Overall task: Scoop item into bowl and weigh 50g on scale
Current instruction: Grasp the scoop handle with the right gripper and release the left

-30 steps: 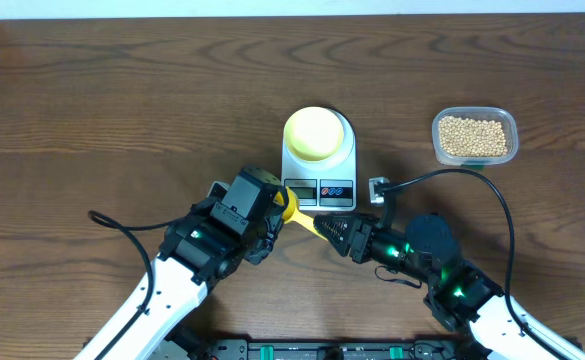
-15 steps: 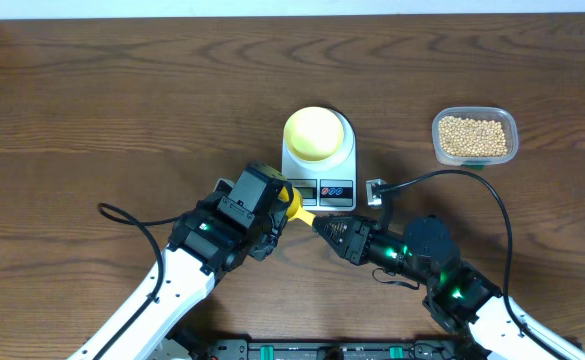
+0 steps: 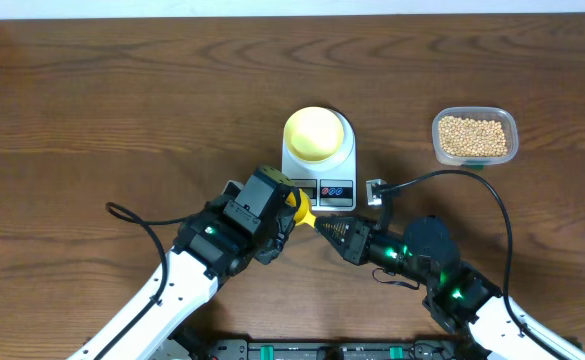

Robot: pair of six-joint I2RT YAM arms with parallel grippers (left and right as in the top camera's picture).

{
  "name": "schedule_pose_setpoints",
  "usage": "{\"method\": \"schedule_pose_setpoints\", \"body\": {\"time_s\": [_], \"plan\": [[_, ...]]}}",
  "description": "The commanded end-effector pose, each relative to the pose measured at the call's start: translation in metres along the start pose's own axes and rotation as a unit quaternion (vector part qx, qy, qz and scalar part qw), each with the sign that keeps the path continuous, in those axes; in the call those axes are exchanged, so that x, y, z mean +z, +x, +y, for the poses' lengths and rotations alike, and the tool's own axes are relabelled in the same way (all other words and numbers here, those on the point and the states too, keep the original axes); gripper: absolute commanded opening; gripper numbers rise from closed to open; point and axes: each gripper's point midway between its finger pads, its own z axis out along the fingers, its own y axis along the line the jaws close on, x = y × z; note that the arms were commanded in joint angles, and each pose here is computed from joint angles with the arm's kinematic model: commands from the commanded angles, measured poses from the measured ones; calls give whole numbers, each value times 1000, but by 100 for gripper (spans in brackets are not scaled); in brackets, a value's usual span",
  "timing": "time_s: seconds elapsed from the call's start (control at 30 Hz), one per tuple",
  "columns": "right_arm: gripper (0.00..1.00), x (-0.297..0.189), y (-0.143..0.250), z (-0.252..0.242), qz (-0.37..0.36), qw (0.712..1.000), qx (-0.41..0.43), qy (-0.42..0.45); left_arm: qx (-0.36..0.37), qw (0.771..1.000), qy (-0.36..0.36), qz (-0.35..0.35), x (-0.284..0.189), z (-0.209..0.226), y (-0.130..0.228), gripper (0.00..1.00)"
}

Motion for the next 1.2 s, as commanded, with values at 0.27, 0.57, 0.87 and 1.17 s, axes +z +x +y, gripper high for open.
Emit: {"method": "schedule_pose_setpoints", "body": {"time_s": [0.27, 0.57, 0.87, 1.17], "plan": [[1, 1, -1, 8, 0, 1000, -5, -9, -5, 1000, 6, 0, -3, -6, 1, 7], [1, 1, 3, 11, 13, 1000, -15, -16, -5, 1000, 6, 0, -3, -6, 1, 8], [1, 0, -3, 8, 2, 999, -50, -11, -4, 1000, 10, -1, -3, -7, -1, 76], [1, -25, -29, -14, -24, 992, -121, 38, 229, 959, 154, -72, -82, -56, -34, 77]]}}
